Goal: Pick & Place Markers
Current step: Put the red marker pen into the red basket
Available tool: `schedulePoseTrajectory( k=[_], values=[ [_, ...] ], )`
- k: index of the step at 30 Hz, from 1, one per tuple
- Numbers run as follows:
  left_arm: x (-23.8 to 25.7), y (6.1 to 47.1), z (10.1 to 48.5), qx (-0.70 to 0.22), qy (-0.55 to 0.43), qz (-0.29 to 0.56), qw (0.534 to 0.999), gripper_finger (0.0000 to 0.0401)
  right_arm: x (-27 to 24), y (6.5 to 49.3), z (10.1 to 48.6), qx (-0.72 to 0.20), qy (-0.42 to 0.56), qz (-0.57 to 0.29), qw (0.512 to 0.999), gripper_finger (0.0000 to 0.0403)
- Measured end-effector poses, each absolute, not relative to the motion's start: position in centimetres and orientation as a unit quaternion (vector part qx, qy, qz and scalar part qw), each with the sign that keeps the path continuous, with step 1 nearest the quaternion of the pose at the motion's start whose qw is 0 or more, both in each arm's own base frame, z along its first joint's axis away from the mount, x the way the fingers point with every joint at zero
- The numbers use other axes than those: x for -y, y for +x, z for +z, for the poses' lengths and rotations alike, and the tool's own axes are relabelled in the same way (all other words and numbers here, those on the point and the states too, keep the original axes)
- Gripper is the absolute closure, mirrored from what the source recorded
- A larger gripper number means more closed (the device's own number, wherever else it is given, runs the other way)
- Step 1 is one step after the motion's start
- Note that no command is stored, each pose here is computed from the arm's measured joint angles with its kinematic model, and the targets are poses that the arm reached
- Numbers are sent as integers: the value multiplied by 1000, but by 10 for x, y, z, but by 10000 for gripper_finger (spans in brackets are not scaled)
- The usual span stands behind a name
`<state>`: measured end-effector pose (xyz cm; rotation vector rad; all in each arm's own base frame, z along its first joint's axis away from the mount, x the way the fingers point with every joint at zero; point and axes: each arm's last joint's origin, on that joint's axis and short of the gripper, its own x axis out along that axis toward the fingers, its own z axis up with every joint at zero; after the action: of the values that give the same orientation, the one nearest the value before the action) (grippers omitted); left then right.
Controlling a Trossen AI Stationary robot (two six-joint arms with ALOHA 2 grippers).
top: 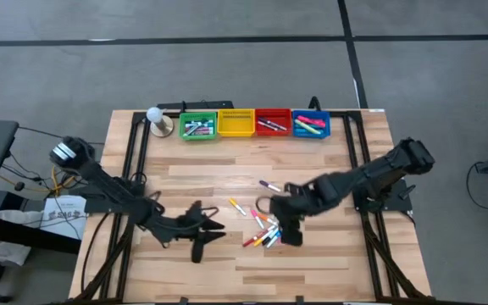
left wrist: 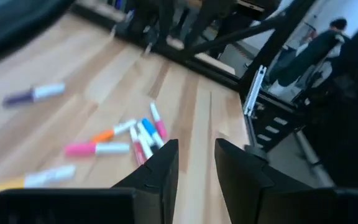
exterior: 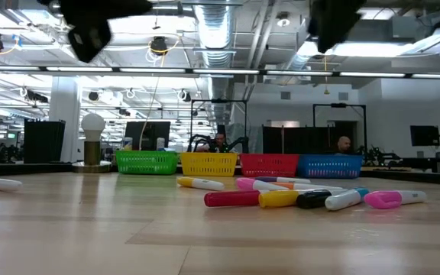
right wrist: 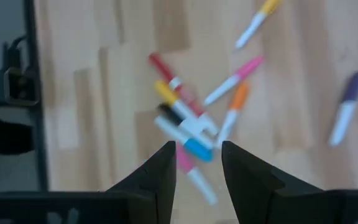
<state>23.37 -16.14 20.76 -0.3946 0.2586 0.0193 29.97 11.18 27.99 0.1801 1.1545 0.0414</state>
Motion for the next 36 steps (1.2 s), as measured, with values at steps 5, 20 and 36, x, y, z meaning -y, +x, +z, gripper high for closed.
schedulePoseTrajectory(
  k=[5, 20, 36],
  values=[
    [166, 261, 176, -115, -104, 3, 988, 297, -142, 282, 278, -569, 93, 26, 817, 285],
    [188, 314, 129, -153, -1, 35, 988, 297, -165, 261, 276, -586, 99, -25, 804, 285],
    [203, 318, 80, -210, 22, 4, 977, 297, -165, 261, 276, -579, 103, -37, 808, 285]
  ],
)
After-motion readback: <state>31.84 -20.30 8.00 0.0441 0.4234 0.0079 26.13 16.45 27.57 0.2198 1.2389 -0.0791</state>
